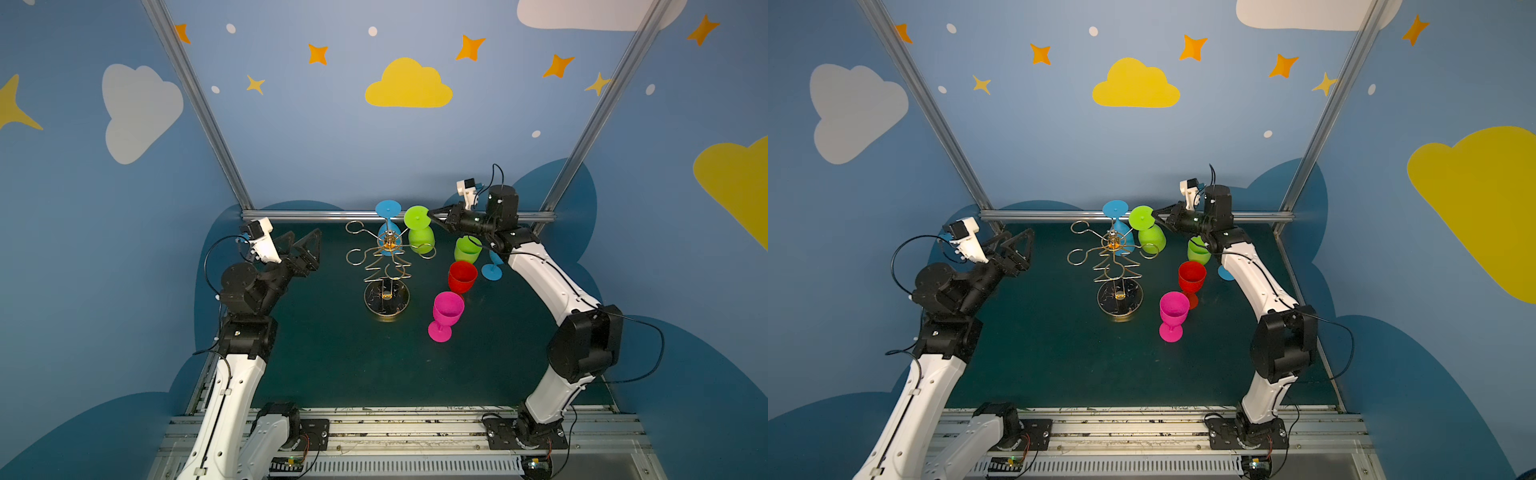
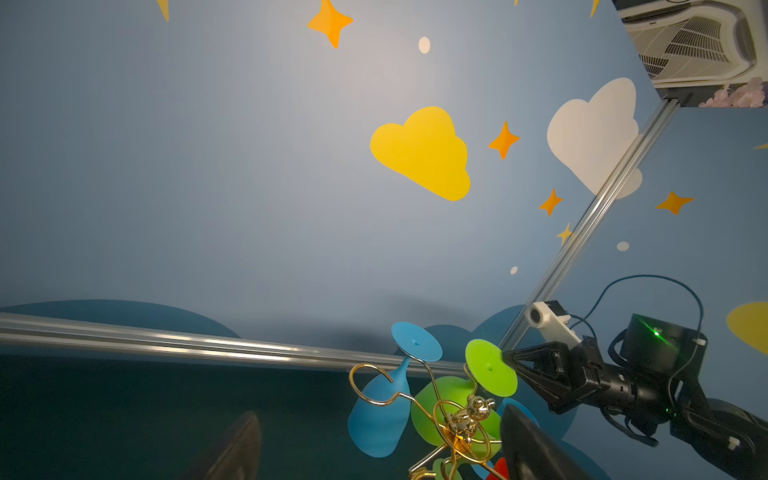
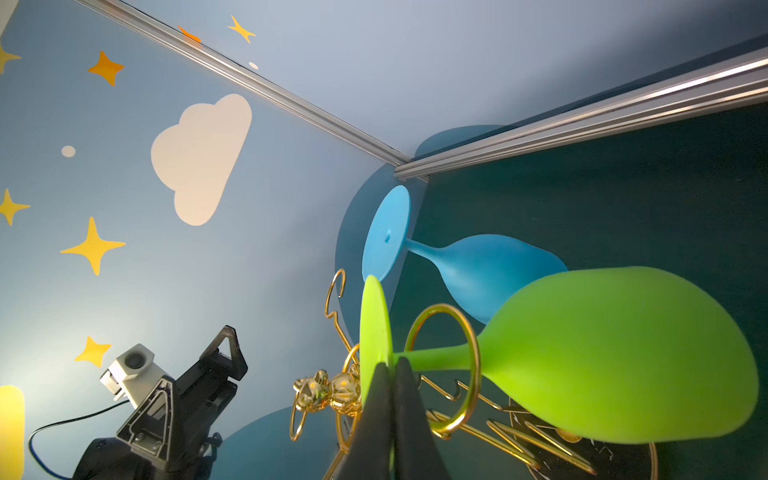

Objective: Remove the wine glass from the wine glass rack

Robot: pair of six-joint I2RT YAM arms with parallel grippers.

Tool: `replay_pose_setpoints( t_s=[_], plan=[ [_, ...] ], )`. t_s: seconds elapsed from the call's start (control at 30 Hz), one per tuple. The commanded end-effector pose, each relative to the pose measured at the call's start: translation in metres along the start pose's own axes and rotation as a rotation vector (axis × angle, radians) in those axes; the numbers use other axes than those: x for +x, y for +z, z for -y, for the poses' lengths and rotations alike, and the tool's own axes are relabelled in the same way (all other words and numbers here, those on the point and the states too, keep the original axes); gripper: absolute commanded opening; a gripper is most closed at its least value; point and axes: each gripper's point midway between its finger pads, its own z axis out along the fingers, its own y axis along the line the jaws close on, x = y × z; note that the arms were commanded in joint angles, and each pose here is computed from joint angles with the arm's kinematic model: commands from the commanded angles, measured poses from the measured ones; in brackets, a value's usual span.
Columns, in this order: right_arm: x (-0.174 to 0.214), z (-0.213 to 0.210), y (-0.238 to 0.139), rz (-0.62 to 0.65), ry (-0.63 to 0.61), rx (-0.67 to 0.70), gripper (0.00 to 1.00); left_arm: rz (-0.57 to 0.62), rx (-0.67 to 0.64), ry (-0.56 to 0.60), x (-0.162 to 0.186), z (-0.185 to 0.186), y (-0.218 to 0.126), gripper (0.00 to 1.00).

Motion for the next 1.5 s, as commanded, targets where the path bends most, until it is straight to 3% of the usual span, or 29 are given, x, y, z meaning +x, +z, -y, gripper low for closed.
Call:
replay_pose_setpoints(
  t_s=[0.0, 0.73, 1.33, 1.47],
  plan=[
    [-0.003, -0.028, -0.011, 0.018, -0.042, -0.061, 0.00, 0.028, 0.024, 0.025, -0.012, 0.008, -0.004, 0.89],
    [0.034, -0.029, -0.014, -0.030, -0.022, -0.039, 0.00, 0.043, 0.044, 0.026, -0.018, 0.015, -0.007, 0.89],
    [0.014, -0.013, -0.057, 0.087, -0.014, 0.020, 0.00, 0.046, 0.075, -0.005, -0.019, 0.019, -0.003, 0.89],
    [0.002, -0.016, -0.073, 0.131, -0.033, 0.025, 0.00, -0.018, 0.116, -0.047, -0.016, 0.025, 0.010, 0.85]
  ],
)
